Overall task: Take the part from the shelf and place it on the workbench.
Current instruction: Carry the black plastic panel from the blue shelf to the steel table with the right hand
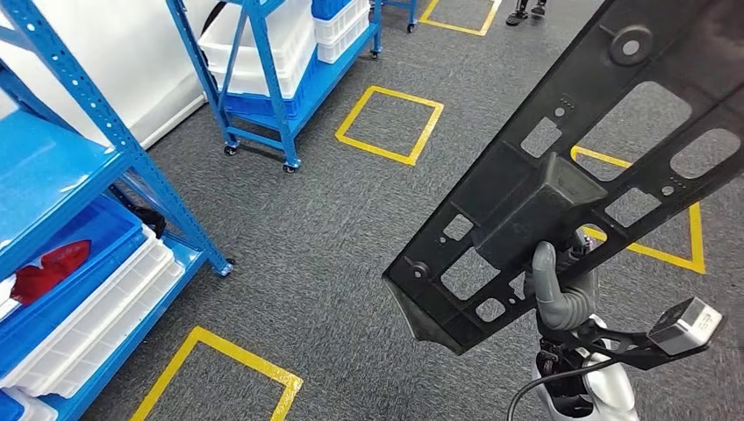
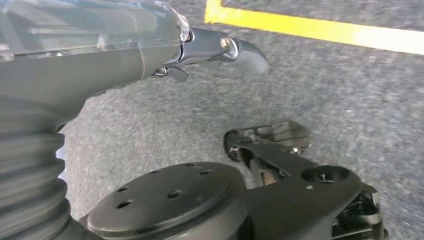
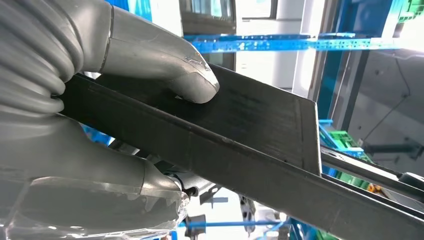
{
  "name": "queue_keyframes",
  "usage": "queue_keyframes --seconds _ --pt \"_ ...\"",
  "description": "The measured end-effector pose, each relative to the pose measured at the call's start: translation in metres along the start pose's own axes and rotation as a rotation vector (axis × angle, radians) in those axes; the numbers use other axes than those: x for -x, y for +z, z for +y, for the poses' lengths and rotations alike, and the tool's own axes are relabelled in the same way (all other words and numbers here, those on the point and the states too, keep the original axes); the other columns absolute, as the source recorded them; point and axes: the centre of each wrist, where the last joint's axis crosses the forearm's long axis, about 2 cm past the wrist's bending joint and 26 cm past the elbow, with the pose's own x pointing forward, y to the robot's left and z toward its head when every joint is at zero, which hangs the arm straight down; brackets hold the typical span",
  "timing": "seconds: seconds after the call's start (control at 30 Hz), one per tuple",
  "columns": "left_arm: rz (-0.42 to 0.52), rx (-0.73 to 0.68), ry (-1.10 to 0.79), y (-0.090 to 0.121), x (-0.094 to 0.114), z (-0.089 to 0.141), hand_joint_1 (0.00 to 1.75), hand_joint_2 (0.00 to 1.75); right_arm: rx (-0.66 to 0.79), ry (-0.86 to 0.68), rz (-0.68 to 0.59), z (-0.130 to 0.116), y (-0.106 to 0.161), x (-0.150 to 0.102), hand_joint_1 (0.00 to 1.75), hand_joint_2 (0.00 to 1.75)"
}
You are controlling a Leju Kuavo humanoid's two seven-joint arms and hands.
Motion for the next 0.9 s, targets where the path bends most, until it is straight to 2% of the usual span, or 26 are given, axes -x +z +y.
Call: queue_keyframes --seconds 0.5,0.9 --pt "0.039 -0.005 0.006 0.000 0.004 0.001 0.00 1.75 0.021 0.109 -0.002 -0.008 0.021 -0.013 1.75 1.75" --pt "0.010 -0.014 0.012 -0.001 0.000 0.004 0.00 1.75 -0.011 0.159 -0.046 -0.004 0.032 -0.021 1.75 1.75"
